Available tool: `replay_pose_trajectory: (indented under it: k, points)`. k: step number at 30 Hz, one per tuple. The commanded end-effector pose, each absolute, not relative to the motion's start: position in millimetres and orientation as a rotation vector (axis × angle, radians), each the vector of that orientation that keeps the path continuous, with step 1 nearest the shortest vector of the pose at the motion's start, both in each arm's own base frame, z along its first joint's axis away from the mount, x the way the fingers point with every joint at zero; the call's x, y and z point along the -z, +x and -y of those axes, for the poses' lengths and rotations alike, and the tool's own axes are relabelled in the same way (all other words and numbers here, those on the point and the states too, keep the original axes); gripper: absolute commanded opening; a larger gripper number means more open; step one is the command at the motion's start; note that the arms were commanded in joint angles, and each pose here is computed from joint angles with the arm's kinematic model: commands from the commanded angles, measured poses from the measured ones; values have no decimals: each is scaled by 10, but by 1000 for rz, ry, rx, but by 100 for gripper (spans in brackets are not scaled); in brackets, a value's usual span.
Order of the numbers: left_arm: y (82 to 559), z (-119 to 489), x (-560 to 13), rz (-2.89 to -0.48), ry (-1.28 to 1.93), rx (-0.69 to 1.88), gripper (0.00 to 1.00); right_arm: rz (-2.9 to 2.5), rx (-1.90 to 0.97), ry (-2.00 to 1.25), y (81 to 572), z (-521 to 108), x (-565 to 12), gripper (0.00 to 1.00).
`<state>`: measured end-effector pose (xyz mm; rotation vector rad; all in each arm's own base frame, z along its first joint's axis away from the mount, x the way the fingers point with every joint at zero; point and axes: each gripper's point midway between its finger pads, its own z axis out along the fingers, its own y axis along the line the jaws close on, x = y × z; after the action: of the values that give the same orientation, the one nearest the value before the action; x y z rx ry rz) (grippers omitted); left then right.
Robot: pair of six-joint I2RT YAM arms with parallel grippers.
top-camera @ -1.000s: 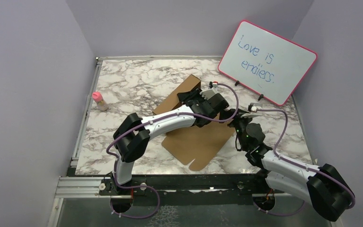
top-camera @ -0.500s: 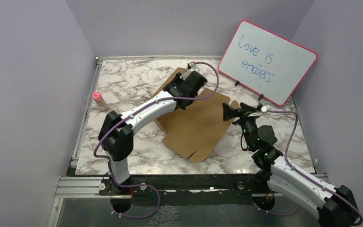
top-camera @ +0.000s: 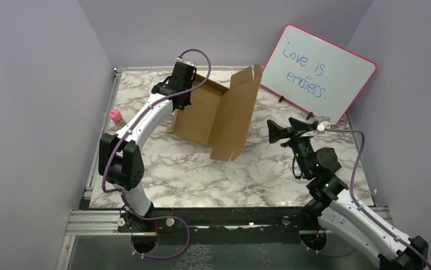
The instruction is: Fold the paper box
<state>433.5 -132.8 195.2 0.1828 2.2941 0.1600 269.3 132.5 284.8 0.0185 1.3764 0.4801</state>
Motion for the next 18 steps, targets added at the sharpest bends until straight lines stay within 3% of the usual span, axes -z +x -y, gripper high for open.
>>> replay_pose_trajectory:
  k: [1, 11, 18]
  points:
    - [4223, 1513, -1761, -2388, 122, 169, 13, -1430, -491, -54, 2682, -1429, -2904, 93]
    - [3874, 1517, -1190, -2533, -33, 383, 13, -1531, -544, -173, 2692, -1687, -2849, 93]
    - [3657, 1556, -1059, -2543, -104, 463, 24, -1592, -517, -211, 2758, -1744, -2842, 92]
